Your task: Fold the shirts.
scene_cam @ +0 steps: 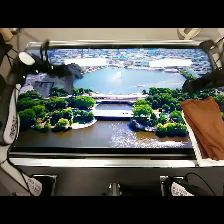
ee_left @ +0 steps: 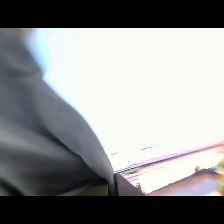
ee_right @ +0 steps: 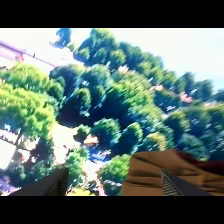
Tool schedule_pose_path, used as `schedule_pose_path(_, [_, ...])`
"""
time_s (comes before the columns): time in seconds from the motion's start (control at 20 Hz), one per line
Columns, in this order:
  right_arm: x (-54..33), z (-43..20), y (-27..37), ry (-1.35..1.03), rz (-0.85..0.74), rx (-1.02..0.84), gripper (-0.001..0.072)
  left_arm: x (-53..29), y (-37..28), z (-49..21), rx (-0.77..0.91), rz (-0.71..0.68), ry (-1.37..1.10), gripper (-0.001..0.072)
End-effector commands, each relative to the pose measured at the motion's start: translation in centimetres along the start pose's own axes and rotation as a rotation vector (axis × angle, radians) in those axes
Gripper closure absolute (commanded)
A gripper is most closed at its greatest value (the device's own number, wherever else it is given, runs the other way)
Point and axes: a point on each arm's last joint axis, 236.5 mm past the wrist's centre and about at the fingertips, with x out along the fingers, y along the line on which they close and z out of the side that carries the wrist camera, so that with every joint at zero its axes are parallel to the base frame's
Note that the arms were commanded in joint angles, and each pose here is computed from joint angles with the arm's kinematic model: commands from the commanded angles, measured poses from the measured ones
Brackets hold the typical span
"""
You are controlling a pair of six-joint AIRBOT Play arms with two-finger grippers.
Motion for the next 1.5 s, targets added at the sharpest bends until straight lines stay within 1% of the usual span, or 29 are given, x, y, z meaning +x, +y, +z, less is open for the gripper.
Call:
schedule_pose_path(0.0, [-6.8, 3.0, -0.6, -0.152, -0.102, 0.023, 0.0150, -4.3, -15.6, 0.4, 0.321, -0.203, -0.073, 0.0684])
schedule_pose_path(0.05, [-8.7, 2.9, -0.1, -0.172, -0.112, 0.034, 0.0181, -3.7, -19.6, -1.6, 0.370, -0.258, -0.035, 0.0684])
schedule_pose_path(0.15, [-12.5, 2.4, 1.1, -0.201, -0.129, 0.021, 0.0181, -1.3, -26.1, -6.6, 0.447, -0.358, 0.070, 0.0684])
schedule_pose_path(0.2, [-14.3, 2.1, 1.7, -0.219, -0.142, 0.012, 0.0181, 0.4, -29.3, -9.8, 0.459, -0.403, 0.130, 0.0684])
schedule_pose_path(0.35, [-18.7, 0.7, 2.1, -0.250, -0.222, 0.003, 0.0180, 5.3, -36.9, -19.6, 0.487, -0.495, 0.277, 0.0684])
schedule_pose_path(0.4, [-19.6, 0.2, 2.1, -0.249, -0.243, 0.010, 0.0180, 6.6, -38.9, -22.9, 0.505, -0.518, 0.329, 0.0684])
schedule_pose_path(0.45, [-20.2, -0.3, 2.2, -0.244, -0.251, 0.015, 0.0180, 7.6, -40.1, -25.4, 0.488, -0.526, 0.373, 0.0683])
schedule_pose_path(0.5, [-20.4, -0.8, 2.5, -0.230, -0.244, 0.014, 0.0180, 8.3, -40.8, -27.5, 0.487, -0.530, 0.413, 0.0637])
schedule_pose_path(0.55, [-20.0, -1.5, 2.9, -0.199, -0.225, 0.017, 0.0179, 8.5, -40.8, -28.3, 0.492, -0.530, 0.435, 0.0431])
schedule_pose_path(0.6, [-19.4, -2.4, 3.4, -0.153, -0.198, 0.020, 0.0160, 8.5, -40.1, -27.8, 0.486, -0.514, 0.438, 0.0197])
schedule_pose_path(0.65, [-18.5, -3.2, 4.1, -0.105, -0.150, 0.025, 0.0156, 8.3, -38.2, -26.0, 0.473, -0.465, 0.428, 0.0081])
schedule_pose_path(0.75, [-15.9, -4.5, 6.6, -0.012, -0.004, 0.034, 0.0154, 7.6, -31.7, -20.4, 0.450, -0.308, 0.396, 0.0080])
schedule_pose_path(0.8, [-14.5, -5.2, 7.4, 0.024, 0.051, 0.043, 0.0138, 6.9, -27.7, -17.4, 0.420, -0.222, 0.375, 0.0080])
schedule_pose_path(0.85, [-12.6, -6.3, 8.0, 0.073, 0.093, 0.058, 0.0072, 6.1, -23.0, -14.6, 0.360, -0.129, 0.357, 0.0080])
schedule_pose_path(0.9, [-10.5, -8.0, 8.7, 0.135, 0.135, 0.075, 0.0060, 5.2, -18.6, -12.8, 0.284, -0.053, 0.357, 0.0080])
schedule_pose_path(0.95, [-8.1, -10.3, 9.7, 0.208, 0.186, 0.089, 0.0059, 4.2, -13.8, -11.7, 0.201, 0.022, 0.377, 0.0080])
schedule_pose_path(1.0, [-5.8, -12.8, 10.7, 0.274, 0.229, 0.099, 0.0033, 3.3, -9.8, -11.5, 0.131, 0.079, 0.403, 0.0080])
schedule_pose_path(1.05, [-3.3, -15.7, 11.9, 0.342, 0.266, 0.125, 0.0031, 2.5, -6.0, -11.8, 0.066, 0.123, 0.439, 0.0080])
schedule_pose_path(1.15, [0.6, -20.0, 14.5, 0.415, 0.339, 0.189, 0.0031, 1.3, -0.5, -13.7, -0.084, 0.176, 0.502, 0.0078])
schedule_pose_path(1.2, [2.0, -21.0, 16.1, 0.415, 0.384, 0.233, 0.0031, 1.2, 1.4, -15.1, -0.134, 0.191, 0.534, 0.0064])
schedule_pose_path(1.25, [3.0, -21.4, 17.4, 0.407, 0.426, 0.275, 0.0030, 1.3, 2.7, -16.6, -0.170, 0.201, 0.567, -0.0003])
schedule_pose_path(1.35, [4.0, -21.6, 19.6, 0.397, 0.514, 0.325, 0.0029, 2.3, 4.1, -19.4, -0.214, 0.198, 0.616, -0.0002])
schedule_pose_path(1.45, [4.6, -21.3, 21.1, 0.384, 0.597, 0.347, 0.0003, 4.0, 3.6, -20.9, -0.239, 0.140, 0.629, -0.0001])
